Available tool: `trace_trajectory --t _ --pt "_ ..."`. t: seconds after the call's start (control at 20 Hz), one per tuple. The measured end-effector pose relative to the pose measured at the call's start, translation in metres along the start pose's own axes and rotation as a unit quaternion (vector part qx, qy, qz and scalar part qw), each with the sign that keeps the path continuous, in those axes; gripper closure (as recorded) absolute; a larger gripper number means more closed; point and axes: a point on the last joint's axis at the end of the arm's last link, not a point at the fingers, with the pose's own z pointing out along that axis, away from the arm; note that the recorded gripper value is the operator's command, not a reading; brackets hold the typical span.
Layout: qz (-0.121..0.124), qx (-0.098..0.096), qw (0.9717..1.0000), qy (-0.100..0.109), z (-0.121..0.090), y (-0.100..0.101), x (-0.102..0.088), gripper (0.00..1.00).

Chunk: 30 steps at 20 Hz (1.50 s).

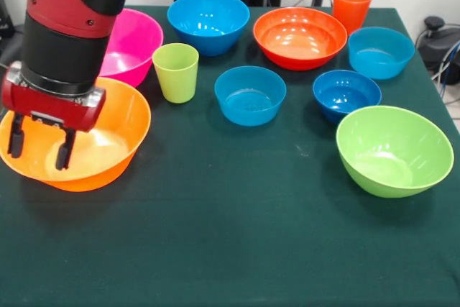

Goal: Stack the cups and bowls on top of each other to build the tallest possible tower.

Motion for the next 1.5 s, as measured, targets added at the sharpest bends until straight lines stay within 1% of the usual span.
trace_trajectory --t 0.2,0.25,0.35,0.45,0.5,0.7,0.9,0.95,1.05,1.15,1.4,1.5 --pt "0.004 -0.016 0.9999 0.002 0.002 0.012 0.002 0.0" --pt "0.006 -0.027 0.9996 0.004 0.003 0.022 0.003 0.0" --pt "0.008 -0.035 0.9993 0.005 0.003 0.029 0.003 0.0" --pt "0.012 -0.047 0.9988 0.006 0.002 0.037 0.004 0.0" --pt "0.017 -0.057 0.9982 0.009 0.001 0.044 0.005 0.0" --pt "0.028 -0.069 0.9971 0.014 0.0 0.051 0.007 0.0" --pt "0.05 -0.086 0.9947 0.025 -0.003 0.058 0.01 0.0" --pt "0.064 -0.096 0.9928 0.031 -0.006 0.061 0.011 0.0" --pt "0.071 -0.101 0.9917 0.033 -0.007 0.063 0.011 0.0" --pt "0.085 -0.11 0.9896 0.038 -0.01 0.065 0.011 0.0" --pt "0.099 -0.118 0.9872 0.041 -0.013 0.067 0.01 0.0" --pt "0.101 -0.119 0.9868 0.042 -0.014 0.067 0.009 0.0"
